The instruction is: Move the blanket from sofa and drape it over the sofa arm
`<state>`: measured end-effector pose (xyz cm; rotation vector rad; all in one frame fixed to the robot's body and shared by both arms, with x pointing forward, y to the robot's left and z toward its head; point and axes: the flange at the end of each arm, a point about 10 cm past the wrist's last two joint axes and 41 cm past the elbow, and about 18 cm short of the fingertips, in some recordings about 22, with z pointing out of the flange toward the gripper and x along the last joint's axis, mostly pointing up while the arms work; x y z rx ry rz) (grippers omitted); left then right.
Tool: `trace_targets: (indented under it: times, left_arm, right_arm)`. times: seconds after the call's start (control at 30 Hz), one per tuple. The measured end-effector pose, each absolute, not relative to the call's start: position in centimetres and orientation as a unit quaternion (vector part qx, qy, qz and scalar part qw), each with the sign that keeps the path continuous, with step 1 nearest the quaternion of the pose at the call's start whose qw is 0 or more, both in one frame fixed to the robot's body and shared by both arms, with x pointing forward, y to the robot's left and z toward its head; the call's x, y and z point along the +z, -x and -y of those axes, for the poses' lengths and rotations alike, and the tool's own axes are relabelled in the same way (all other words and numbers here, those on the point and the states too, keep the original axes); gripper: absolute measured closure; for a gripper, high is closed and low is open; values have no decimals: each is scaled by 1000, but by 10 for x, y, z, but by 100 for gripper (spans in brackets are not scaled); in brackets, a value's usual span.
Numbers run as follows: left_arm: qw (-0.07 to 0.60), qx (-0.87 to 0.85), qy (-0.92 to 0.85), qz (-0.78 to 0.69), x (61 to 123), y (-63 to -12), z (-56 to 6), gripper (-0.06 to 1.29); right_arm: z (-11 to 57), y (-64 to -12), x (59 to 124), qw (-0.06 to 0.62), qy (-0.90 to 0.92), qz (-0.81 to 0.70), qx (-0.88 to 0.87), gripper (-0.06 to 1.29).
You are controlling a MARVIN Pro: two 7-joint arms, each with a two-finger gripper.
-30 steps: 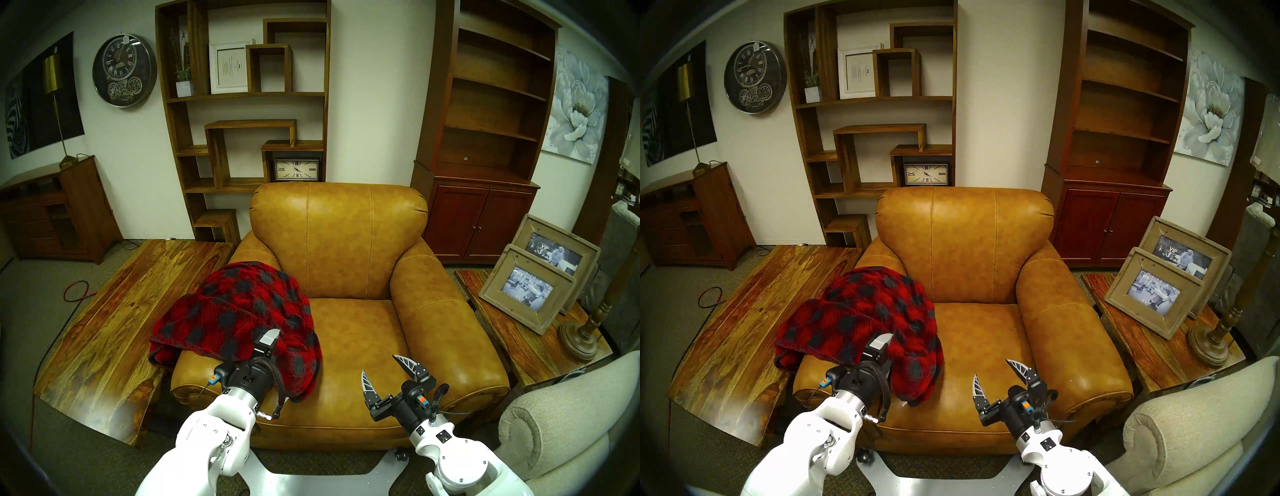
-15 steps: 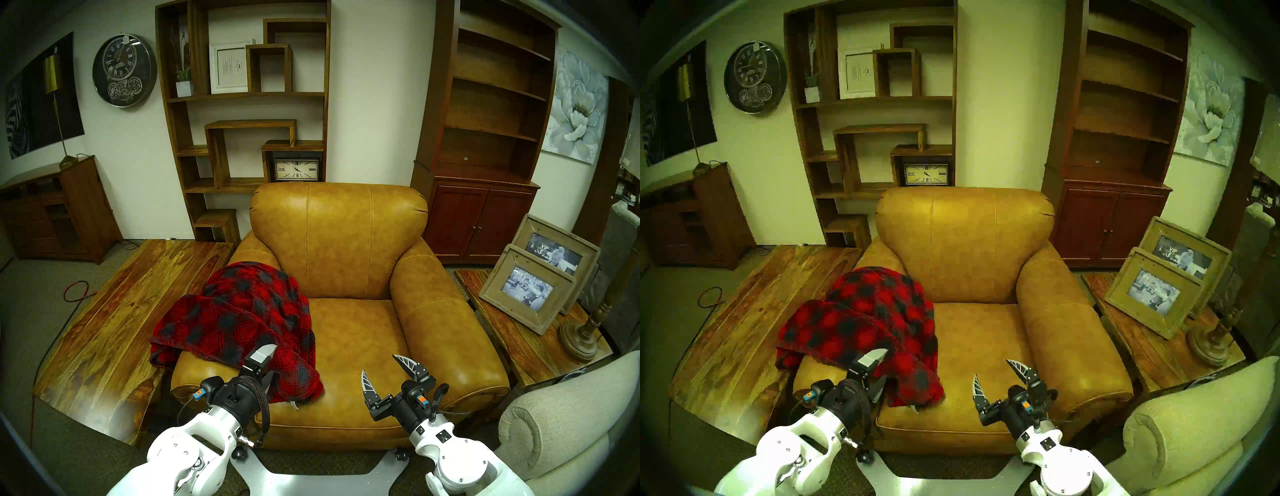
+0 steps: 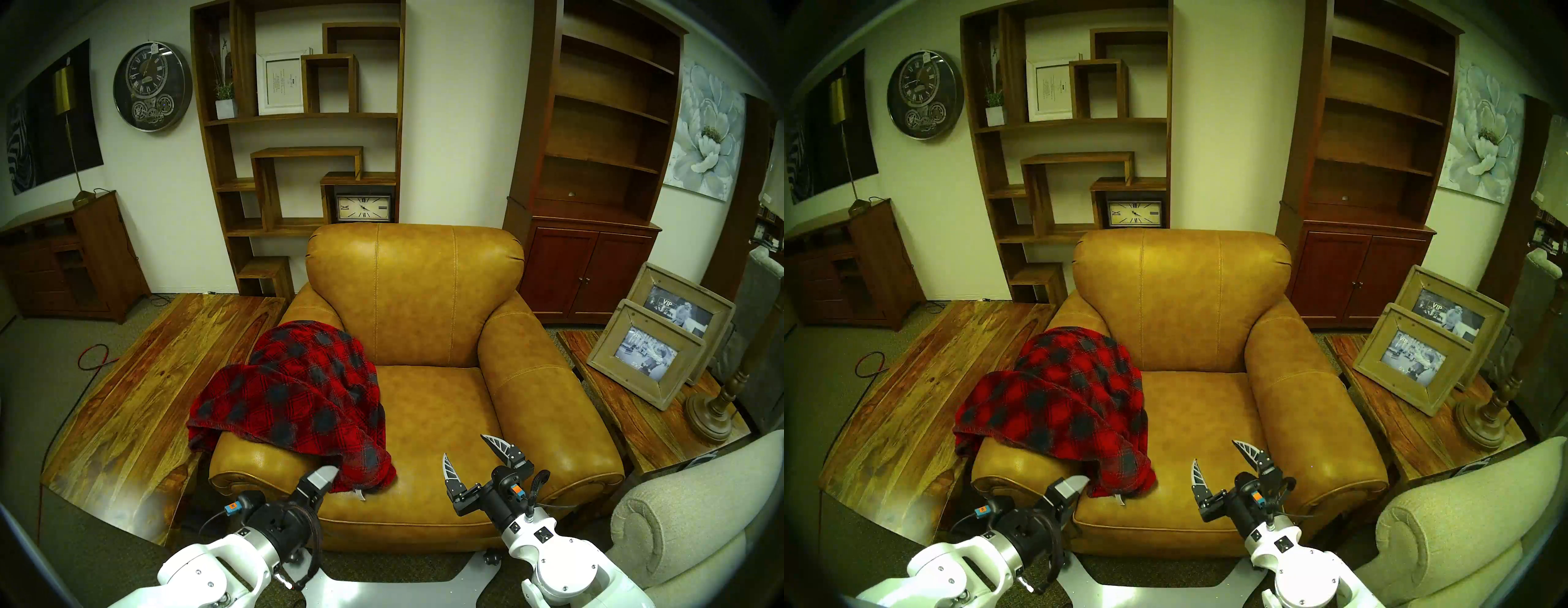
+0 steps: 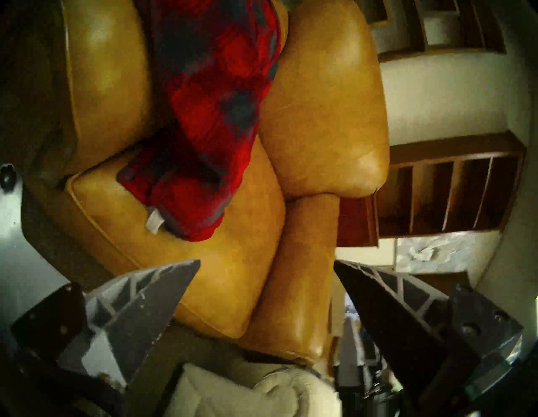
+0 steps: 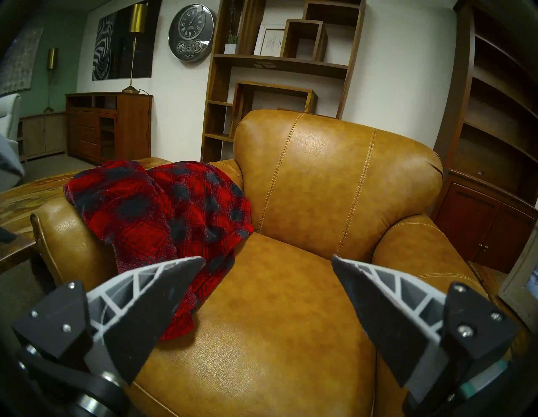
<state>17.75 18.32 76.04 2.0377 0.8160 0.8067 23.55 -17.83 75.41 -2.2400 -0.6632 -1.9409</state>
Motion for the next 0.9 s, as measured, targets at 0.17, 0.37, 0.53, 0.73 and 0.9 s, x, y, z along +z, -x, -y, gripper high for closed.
trace_targets:
  times: [0.17,0.37,0.53,0.73,0.9]
  left_arm:
    - [374,342,-819,-269,758,-172,-166,-4]
    - [373,394,-817,-196,760,-160,-144,-4]
    - [347,440,-815,-148,752,-154,-142,-4]
    - [300,497,-802,-138,742,-156,-154,-4]
    - [291,522,-785,-163,738,-158,-160,-4]
  right_arm:
    - [178,-235,754,52,737,218,-638,-2]
    - [178,-235,754,52,737,218,-638,-2]
    - [178,-235,754,52,736,219,-638,-2]
    - [178,-235,755,52,736,219,-639,-2]
    - [178,-235,755,52,736,219,-639,-2]
